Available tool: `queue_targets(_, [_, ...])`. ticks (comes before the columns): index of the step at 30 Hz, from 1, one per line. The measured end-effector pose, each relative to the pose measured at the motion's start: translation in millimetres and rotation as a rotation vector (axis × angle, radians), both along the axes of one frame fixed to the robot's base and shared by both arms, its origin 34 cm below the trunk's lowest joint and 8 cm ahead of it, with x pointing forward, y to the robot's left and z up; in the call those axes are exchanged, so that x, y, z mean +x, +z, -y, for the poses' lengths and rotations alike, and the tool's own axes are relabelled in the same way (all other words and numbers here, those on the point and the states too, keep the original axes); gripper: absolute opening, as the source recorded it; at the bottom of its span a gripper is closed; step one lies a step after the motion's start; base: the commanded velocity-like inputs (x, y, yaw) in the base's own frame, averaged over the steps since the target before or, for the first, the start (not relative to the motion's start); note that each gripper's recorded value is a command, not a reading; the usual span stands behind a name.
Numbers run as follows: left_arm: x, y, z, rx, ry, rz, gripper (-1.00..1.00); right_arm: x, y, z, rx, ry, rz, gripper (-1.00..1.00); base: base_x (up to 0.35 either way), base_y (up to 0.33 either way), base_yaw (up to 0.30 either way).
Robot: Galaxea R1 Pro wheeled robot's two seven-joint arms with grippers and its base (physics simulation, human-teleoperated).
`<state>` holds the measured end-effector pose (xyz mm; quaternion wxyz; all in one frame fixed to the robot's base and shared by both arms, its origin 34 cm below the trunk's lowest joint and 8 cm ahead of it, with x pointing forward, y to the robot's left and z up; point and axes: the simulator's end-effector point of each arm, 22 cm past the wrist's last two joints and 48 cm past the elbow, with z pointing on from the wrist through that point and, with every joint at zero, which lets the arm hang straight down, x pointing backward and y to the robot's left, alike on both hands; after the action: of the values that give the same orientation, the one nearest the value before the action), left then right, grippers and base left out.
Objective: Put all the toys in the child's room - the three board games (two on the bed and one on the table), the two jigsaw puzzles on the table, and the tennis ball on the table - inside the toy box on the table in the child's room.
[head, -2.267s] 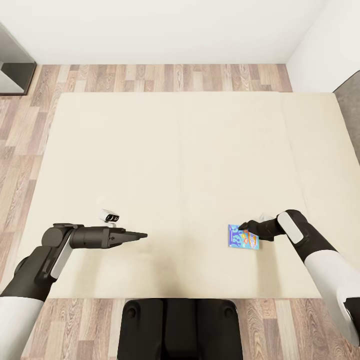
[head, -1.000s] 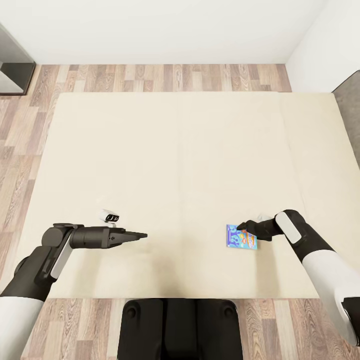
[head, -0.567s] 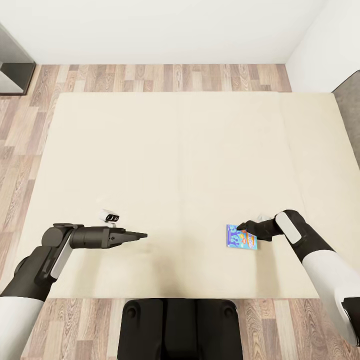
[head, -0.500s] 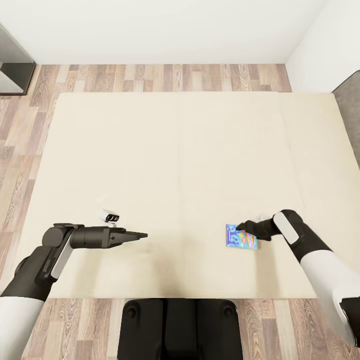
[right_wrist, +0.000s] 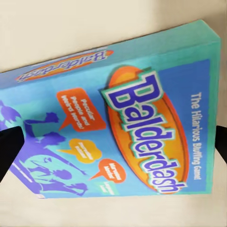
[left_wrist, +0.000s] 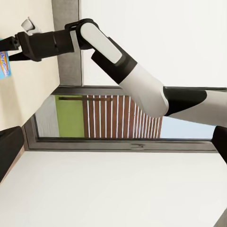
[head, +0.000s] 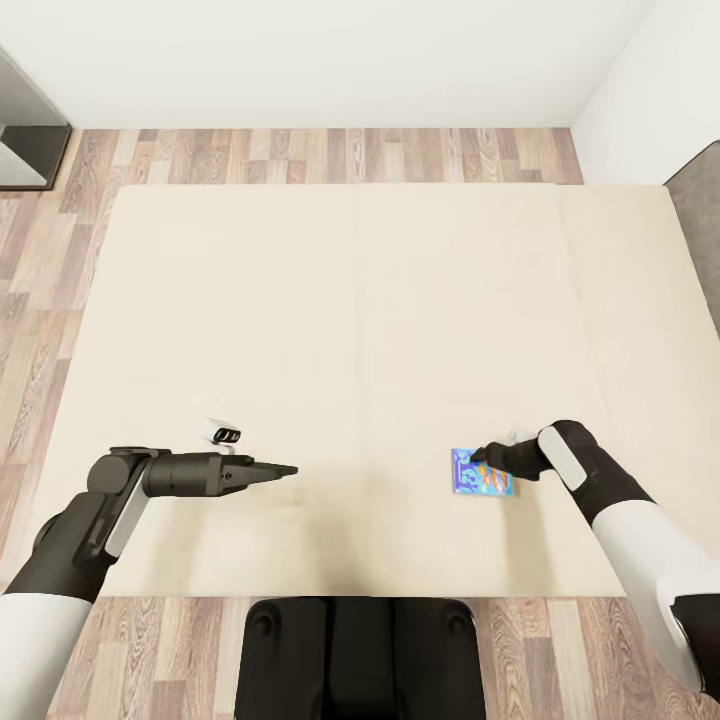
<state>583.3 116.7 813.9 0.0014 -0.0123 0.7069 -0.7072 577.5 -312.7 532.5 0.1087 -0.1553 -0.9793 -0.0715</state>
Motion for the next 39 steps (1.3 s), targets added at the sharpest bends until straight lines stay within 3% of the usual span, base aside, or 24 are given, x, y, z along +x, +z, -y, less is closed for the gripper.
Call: queue_targets(39, [-1.4,-0.4,1.7,0.000,-0.005,-0.001,1.00,-0.1,-0.2,7.0,-0.024,0.014,-0.002,1.00,0.000,0.000,0.000])
